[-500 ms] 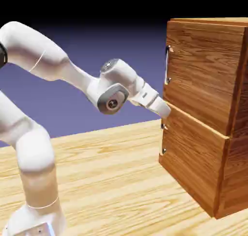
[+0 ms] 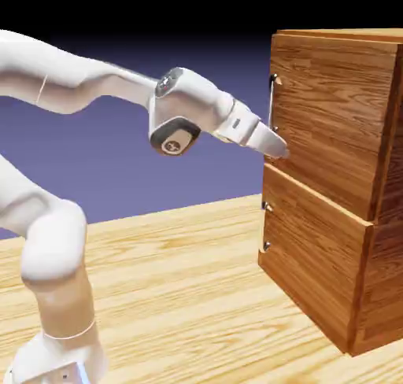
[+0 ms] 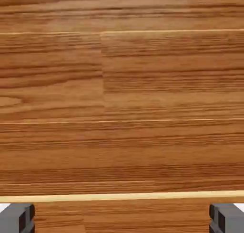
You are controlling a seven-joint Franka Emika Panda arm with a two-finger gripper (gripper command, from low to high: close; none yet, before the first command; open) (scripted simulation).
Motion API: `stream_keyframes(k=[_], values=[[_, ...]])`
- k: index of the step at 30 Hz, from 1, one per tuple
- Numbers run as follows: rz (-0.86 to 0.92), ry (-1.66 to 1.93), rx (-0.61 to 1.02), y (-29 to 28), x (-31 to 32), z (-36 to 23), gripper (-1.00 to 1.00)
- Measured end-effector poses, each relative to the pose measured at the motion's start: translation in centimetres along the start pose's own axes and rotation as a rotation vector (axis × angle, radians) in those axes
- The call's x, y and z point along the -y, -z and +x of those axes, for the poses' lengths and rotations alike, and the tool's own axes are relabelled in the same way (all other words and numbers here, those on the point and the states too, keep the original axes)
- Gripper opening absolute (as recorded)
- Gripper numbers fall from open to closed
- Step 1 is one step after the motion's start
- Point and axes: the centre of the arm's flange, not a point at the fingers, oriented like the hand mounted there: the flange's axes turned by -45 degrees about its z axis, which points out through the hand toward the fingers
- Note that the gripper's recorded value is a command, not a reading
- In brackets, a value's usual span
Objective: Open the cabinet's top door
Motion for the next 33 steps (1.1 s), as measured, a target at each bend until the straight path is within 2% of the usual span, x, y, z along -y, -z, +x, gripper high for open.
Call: stream_keyframes(k=[18, 33], values=[[-0.006, -0.022, -0.243, 3.5, 2.7, 2.9, 0.00], [-0.009, -0.008, -0.413, 2.6, 8.3, 2.3, 0.00]])
